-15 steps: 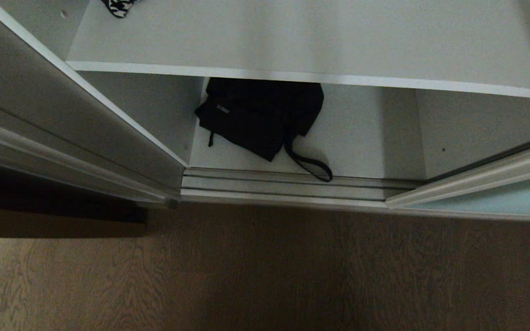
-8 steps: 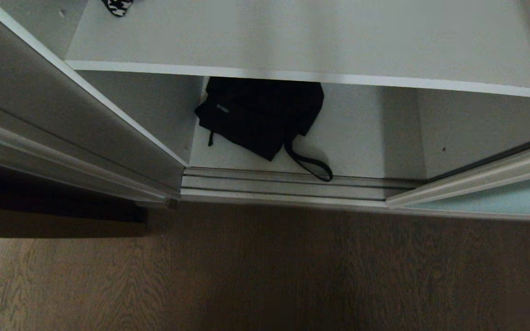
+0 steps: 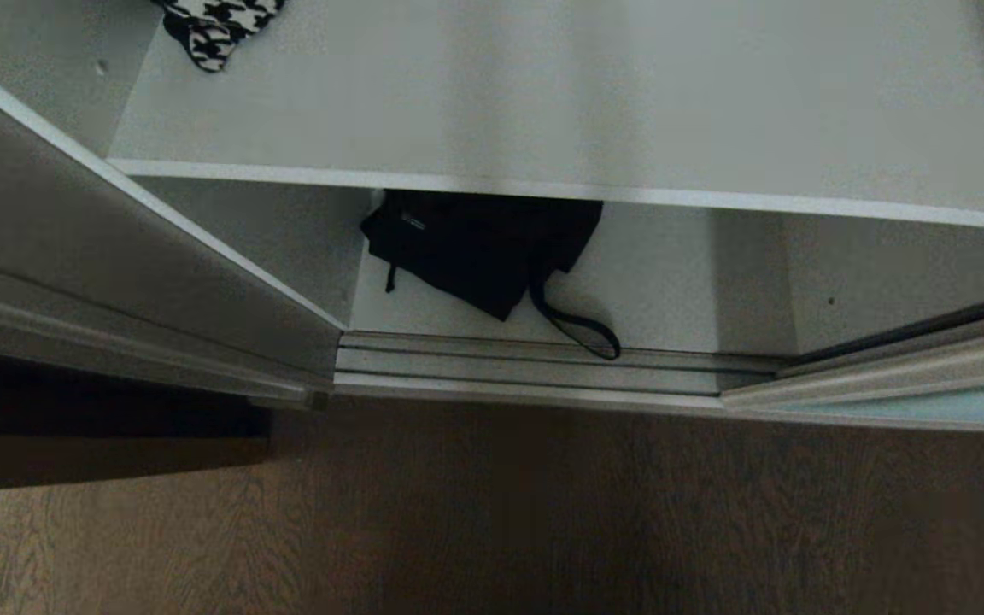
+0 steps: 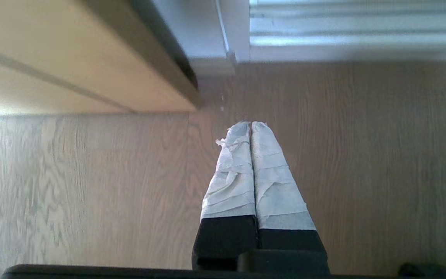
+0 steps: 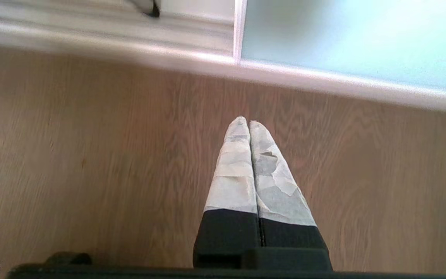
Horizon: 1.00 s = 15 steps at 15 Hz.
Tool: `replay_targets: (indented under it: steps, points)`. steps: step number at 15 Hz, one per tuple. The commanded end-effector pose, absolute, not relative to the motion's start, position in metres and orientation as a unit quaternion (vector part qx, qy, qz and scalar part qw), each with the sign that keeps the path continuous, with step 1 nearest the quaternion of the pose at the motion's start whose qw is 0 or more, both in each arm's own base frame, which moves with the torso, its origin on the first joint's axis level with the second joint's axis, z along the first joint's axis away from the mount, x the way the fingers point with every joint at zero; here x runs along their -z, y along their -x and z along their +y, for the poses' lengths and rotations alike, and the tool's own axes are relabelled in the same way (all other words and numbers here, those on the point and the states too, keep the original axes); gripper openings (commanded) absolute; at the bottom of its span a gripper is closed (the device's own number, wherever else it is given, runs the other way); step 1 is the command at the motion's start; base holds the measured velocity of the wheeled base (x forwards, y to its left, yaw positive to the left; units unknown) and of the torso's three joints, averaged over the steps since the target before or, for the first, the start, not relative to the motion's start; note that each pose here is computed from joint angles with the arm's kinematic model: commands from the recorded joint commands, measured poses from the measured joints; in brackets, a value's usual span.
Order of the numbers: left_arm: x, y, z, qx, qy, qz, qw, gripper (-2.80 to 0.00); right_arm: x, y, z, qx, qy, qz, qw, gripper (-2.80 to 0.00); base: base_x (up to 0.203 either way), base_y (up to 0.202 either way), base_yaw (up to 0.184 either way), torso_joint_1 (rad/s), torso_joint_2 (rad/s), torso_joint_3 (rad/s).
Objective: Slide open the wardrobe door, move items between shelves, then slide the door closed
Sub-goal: Place the bag on the higher shelf
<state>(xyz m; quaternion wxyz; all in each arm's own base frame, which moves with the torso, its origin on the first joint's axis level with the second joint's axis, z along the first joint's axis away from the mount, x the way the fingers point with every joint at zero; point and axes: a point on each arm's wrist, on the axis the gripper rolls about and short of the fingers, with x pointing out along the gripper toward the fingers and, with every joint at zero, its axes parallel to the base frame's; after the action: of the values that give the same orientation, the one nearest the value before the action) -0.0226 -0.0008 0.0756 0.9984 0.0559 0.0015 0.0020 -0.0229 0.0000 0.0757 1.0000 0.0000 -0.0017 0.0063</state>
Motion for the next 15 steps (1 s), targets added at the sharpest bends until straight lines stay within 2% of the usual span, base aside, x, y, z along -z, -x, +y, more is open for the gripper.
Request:
replay_targets:
  steps: [1,5,11,15]
  points:
    - [-0.076,0.022,-0.001,-0.002,-0.056,0.002,0.998,-2.80,-0.076,0.023,0.000,-0.007,0.000,-0.002,1.000,-2.80,0.201,0.000,0.000,0.007,0.00,0.002]
    - [-0.076,0.023,-0.001,-0.002,-0.060,0.002,0.998,-2.80,-0.076,0.023,0.000,-0.007,0.000,-0.002,1.000,-2.80,0.172,0.000,0.000,0.002,0.00,0.002]
    - [-0.077,0.023,-0.001,0.002,-0.076,-0.005,0.997,-2.80,-0.076,0.023,0.000,-0.007,0.000,-0.002,1.000,-2.80,0.000,0.000,0.000,0.000,0.00,0.000]
    - [-0.102,0.032,-0.003,0.046,-0.069,-0.036,0.996,-2.80,-0.076,0.023,0.000,-0.007,0.000,-0.002,1.000,-2.80,0.000,0.000,0.000,0.000,0.00,0.000]
